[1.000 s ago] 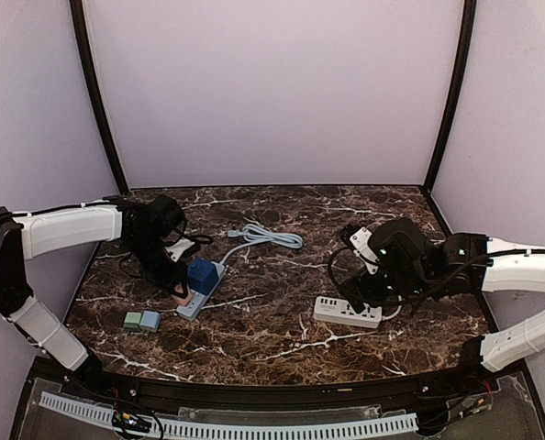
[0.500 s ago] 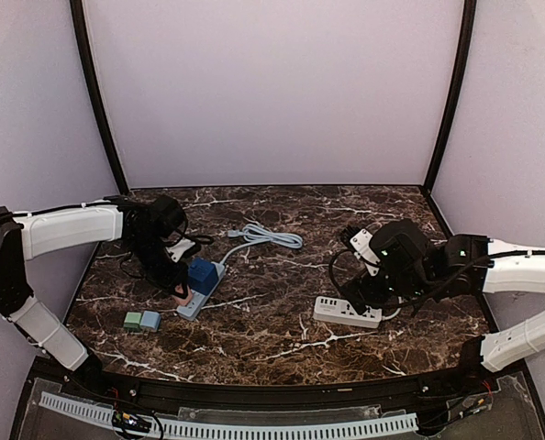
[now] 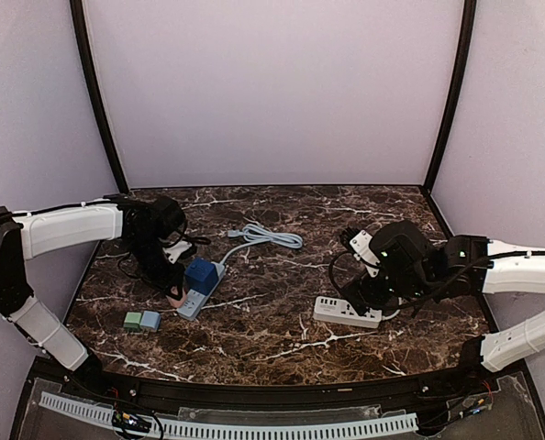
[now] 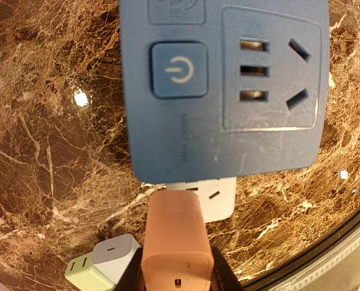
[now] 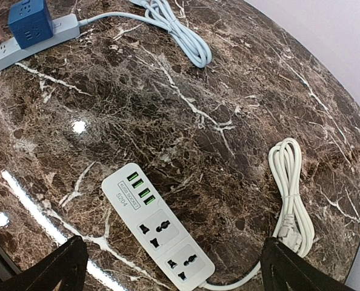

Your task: Insert the plug

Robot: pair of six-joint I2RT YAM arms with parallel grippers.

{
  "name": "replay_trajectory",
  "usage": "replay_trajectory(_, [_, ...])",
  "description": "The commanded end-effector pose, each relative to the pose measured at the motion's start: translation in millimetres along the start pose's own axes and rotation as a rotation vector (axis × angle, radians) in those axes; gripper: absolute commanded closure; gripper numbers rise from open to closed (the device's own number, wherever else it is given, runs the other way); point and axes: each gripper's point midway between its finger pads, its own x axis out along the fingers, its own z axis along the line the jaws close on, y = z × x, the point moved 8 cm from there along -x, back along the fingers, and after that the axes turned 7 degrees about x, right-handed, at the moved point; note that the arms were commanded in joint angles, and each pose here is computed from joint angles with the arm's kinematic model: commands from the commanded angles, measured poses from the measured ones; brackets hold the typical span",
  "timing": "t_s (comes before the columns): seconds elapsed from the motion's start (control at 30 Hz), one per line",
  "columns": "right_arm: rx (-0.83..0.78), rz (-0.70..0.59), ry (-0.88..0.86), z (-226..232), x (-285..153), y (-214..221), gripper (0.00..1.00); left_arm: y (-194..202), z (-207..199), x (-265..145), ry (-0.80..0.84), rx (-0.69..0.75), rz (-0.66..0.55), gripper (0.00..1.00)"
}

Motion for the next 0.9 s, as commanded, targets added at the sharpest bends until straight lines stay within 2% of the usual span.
replay_trajectory(0.0, [0.013,-0.020,0.006,-3,0,0,0.01,-3,-5,-7,0.027,-0.027,-0.023,0.99])
replay_trajectory(0.37, [0.021,-0.026,0.006,-3,-2,-1,0.01,-14,-12,-3,0.028,-0.020,-0.047,0.99])
replay_trajectory(0.87, [0.028,-0.027,0.008,-4,-3,-1,0.01,-8,-5,0,-0.042,-0.019,0.007,0.99])
